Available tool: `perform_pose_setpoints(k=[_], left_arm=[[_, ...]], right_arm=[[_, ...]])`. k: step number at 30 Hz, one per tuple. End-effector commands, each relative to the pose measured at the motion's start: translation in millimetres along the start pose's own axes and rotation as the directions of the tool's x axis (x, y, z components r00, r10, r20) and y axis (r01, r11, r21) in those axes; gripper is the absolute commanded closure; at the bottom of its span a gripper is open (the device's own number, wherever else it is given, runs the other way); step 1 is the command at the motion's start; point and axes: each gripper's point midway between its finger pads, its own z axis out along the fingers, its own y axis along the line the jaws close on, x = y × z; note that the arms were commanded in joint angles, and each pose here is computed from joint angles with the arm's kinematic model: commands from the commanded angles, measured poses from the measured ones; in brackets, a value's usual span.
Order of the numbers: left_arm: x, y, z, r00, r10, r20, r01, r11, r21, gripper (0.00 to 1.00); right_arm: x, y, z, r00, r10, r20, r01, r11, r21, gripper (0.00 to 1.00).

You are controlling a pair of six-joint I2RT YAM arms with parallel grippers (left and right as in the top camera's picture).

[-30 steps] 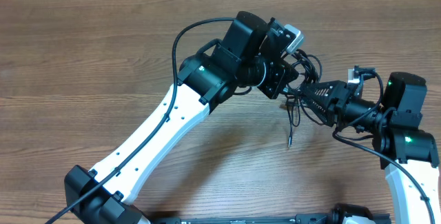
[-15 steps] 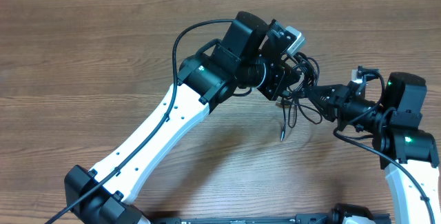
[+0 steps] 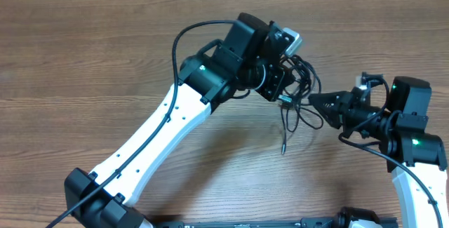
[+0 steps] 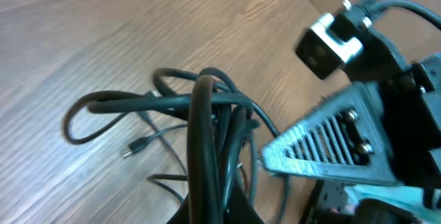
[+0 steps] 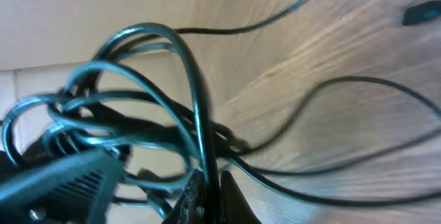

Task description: Untangle cables

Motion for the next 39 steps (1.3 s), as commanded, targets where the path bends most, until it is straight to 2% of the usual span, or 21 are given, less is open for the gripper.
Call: perform_pose_setpoints(k=[1,7,11,17,19,24,30,37,39], left_arm=[[-14.0,11.9,-17.7,0.998,0.027,0.052,-0.025,0.999,-0.031,0.96],[-9.7,3.4,-22.2,0.992,0.118,0.037,-0.12,0.991,0.061,0.96],[-0.8,4.1,-22.1,0.988,0.152,0.005,-0.152,0.986,0.064,0.96],[3.5,4.5,-22.1,0.989,0.146,-0.012,-0.145,0.987,0.064,0.96],[3.5,4.5,-22.1,0.989,0.146,-0.012,-0.145,0.987,0.064,0.96],[2.1,4.0,-22.0,0.989,0.148,-0.006,-0.148,0.987,0.065,0.96],[-0.5,-16.6,-21.1,0.985,0.173,0.017,-0.173,0.973,0.155,0.96],[1.9,-37.7,-12.9,0.976,0.215,0.021,-0.215,0.959,0.184,0.96],[3.6,-41.5,-11.0,0.975,0.221,0.017,-0.221,0.957,0.187,0.95]], right_arm=[[-4.3,-14.4,-1.3,0.999,-0.026,0.039,0.023,0.997,0.073,0.96],[-14.6,-39.1,-5.5,0.993,0.003,0.12,-0.026,0.98,0.196,0.96],[-18.7,-46.9,-7.8,0.989,0.005,0.151,-0.041,0.971,0.236,0.95],[-17.0,-46.2,-7.4,0.99,-0.001,0.14,-0.032,0.972,0.232,0.5],[-13.5,-40.8,-5.7,0.993,-0.038,0.108,0.015,0.978,0.208,0.45],[-0.7,-25.3,-2.2,0.998,-0.056,0.029,0.052,0.991,0.12,0.44],[10.8,7.5,-1.1,0.992,-0.112,-0.053,0.11,0.993,-0.05,0.44],[11.5,13.6,-1.5,0.991,-0.116,-0.06,0.111,0.991,-0.078,0.44],[11.4,13.5,-1.5,0.991,-0.117,-0.06,0.112,0.991,-0.077,0.48]])
